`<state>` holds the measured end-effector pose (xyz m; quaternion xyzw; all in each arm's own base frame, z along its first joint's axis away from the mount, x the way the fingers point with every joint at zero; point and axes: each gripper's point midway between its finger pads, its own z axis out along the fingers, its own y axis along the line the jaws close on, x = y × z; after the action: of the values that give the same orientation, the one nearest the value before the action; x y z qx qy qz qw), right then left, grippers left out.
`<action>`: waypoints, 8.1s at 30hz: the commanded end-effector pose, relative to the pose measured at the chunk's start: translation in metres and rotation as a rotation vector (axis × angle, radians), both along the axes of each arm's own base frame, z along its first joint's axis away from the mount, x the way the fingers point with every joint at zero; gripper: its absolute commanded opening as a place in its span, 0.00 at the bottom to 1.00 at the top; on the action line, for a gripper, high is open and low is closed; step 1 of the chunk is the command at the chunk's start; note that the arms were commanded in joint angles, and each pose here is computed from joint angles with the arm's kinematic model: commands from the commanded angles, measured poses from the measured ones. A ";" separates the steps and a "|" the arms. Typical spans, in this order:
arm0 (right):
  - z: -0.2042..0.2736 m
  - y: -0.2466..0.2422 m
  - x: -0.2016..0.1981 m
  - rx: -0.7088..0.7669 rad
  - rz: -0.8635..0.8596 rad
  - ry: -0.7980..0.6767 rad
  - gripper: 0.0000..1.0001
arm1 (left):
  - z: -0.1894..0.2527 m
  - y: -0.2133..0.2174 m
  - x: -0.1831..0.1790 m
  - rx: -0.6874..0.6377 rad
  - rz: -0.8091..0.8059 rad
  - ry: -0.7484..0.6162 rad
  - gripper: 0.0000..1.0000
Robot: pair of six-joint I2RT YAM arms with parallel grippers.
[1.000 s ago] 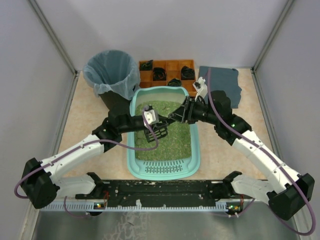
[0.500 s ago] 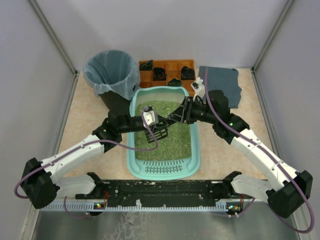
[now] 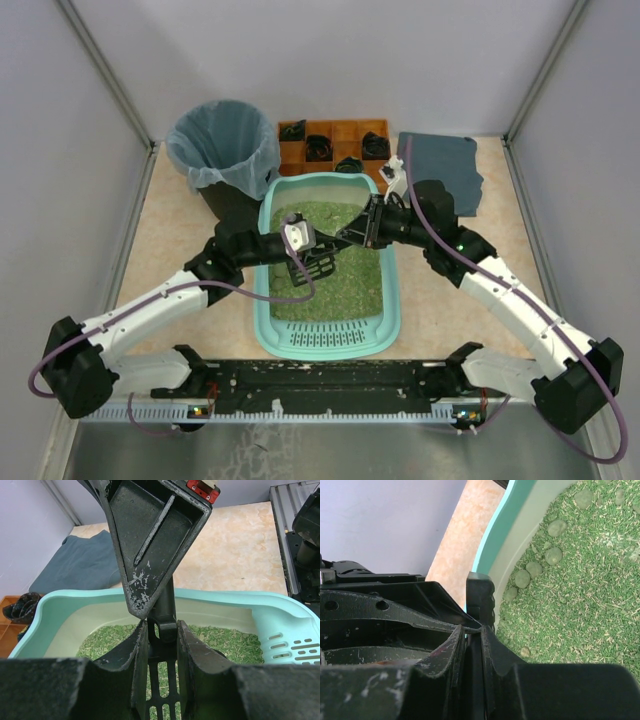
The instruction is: Clean the litter box
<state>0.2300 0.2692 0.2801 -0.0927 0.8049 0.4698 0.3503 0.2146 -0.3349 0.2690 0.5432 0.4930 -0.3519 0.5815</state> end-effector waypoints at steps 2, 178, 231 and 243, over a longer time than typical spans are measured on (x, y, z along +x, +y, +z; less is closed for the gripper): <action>0.021 0.007 -0.007 0.055 0.048 -0.056 0.05 | 0.015 0.002 -0.001 -0.038 0.007 -0.041 0.01; -0.046 -0.092 0.076 0.606 -0.518 0.234 0.00 | -0.096 0.168 0.033 0.044 0.817 0.802 0.68; -0.084 0.009 0.065 -0.275 -0.582 0.123 0.00 | -0.116 0.163 0.033 0.109 0.802 0.865 0.63; -0.134 0.083 0.068 -0.116 -0.394 0.224 0.00 | -0.122 0.161 0.033 0.133 0.793 0.878 0.63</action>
<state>0.2991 0.3073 0.1461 0.1206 0.8850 0.2667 0.3621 0.2474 -0.1689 0.1440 0.1434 0.8785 -0.2609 0.3738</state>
